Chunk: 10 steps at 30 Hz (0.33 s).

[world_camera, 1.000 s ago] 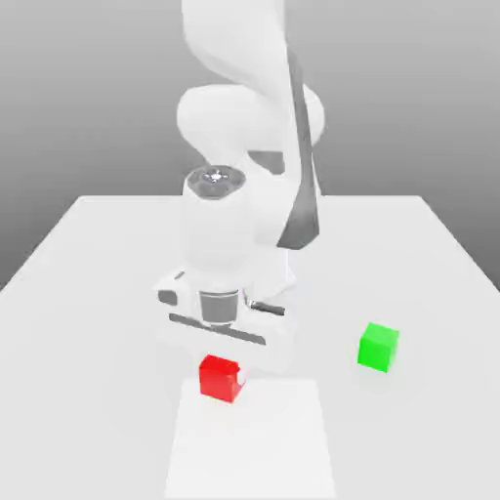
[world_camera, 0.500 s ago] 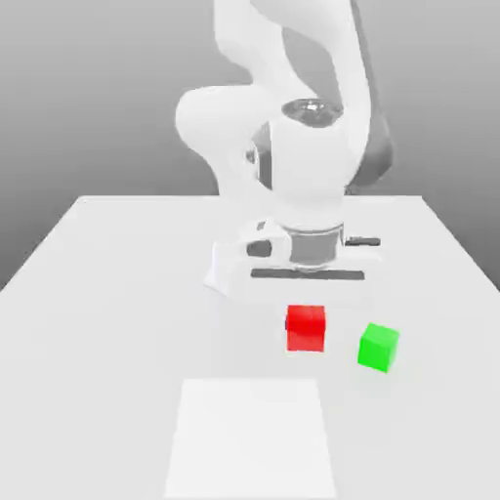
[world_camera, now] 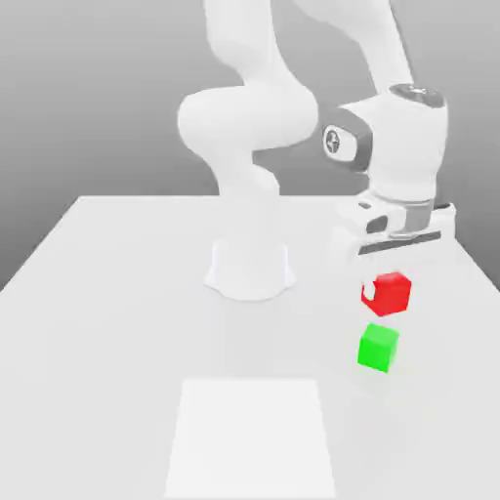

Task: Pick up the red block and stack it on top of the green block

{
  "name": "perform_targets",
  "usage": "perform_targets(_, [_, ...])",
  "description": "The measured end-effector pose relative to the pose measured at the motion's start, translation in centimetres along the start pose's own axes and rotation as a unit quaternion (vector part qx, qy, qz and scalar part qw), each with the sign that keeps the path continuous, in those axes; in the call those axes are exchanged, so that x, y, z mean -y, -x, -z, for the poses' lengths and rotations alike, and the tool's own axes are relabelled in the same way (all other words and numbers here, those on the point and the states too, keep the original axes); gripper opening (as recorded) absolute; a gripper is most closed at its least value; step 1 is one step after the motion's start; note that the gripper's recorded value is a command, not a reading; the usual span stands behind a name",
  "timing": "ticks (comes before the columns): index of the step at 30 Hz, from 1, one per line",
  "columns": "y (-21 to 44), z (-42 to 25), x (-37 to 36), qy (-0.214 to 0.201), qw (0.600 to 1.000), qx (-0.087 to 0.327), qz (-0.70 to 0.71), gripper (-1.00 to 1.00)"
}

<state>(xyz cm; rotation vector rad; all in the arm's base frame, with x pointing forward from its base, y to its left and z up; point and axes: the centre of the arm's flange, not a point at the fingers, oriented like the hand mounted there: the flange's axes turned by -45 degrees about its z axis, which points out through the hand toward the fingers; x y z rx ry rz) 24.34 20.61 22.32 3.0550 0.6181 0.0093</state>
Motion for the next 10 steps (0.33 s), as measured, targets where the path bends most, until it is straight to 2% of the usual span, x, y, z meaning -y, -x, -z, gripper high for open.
perform_targets(7, [0.3,-4.0,0.3,-0.009,1.000,0.000,0.002,-1.00])
perform_targets(8, [0.4,-4.3,0.4,-0.011,1.000,0.000,0.003,1.00])
perform_targets(10, [0.4,-4.3,0.4,-0.011,1.000,0.000,0.002,1.00])
